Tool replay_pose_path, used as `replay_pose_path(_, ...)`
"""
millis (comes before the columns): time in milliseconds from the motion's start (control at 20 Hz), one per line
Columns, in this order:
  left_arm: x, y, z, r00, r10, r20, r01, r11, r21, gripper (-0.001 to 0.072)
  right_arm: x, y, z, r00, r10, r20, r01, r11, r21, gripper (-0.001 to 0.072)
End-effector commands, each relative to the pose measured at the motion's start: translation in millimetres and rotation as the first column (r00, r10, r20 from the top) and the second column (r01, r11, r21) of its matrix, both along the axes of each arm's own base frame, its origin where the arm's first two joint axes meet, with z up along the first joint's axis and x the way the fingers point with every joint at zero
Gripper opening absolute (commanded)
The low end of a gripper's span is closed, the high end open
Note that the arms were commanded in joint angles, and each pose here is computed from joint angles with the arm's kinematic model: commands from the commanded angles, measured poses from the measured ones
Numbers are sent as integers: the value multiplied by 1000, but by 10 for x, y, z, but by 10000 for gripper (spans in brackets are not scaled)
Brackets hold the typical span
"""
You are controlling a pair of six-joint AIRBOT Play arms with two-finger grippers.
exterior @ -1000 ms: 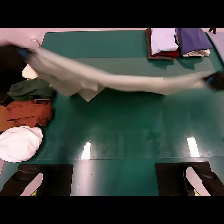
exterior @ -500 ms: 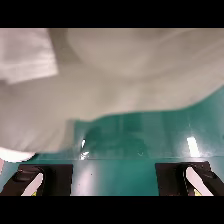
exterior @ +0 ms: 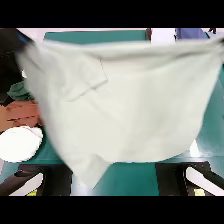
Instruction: Fold the shirts.
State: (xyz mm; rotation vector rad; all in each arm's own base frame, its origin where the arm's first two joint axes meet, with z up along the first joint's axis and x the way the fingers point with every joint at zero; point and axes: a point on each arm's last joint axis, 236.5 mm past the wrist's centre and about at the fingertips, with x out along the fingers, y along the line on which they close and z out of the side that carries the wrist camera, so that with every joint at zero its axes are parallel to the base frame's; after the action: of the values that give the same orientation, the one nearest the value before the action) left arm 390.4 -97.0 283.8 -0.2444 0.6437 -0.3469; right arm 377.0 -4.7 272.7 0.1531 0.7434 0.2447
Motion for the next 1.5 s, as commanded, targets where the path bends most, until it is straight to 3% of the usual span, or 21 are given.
replay_pose_path(0,430,-18,-1528,954,4,-301,-5,1000,-2,28,211,-171,-1389,943,-14,-332,37,997,65,13)
replay_pose_path(200,938,-101,-2414,930,0,-368,-14,999,-34,28,525,-247,-2311,881,-12,-473,80,989,123,13)
replay_pose_path(450,1384,-131,-2403,950,10,-311,-32,997,-65,29,1110,-209,-2358,903,19,-430,32,993,110,14)
replay_pose_path(700,799,-164,-2715,846,-95,-525,107,994,-8,28,855,-329,-2317,886,3,-463,-6,1000,-6,13)
replay_pose_path(950,353,-88,-3273,740,-71,-668,101,995,7,30,397,-344,-2618,847,-27,-532,27,1000,-8,14)
replay_pose_path(1000,315,-85,-3314,728,-60,-683,86,996,4,148,338,-322,-2671,842,-29,-539,33,999,-3,26)
replay_pose_path(1050,308,-50,-3332,722,-39,-691,70,997,17,510,307,-302,-2695,840,-29,-541,37,999,4,221)
replay_pose_path(1100,282,10,-3313,714,-7,-700,49,998,40,531,295,-300,-2678,840,-36,-541,46,999,5,394)
replay_pose_path(1200,173,113,-3124,720,11,-694,70,994,89,486,223,-275,-2521,848,-30,-529,37,999,4,389)
replay_pose_path(1300,-47,207,-2929,741,31,-671,78,988,131,487,74,-221,-2293,853,-13,-521,16,1000,2,388)
replay_pose_path(1450,-772,271,-3013,705,65,-706,52,988,143,487,-143,-110,-1894,880,9,-476,-17,1000,-14,388)
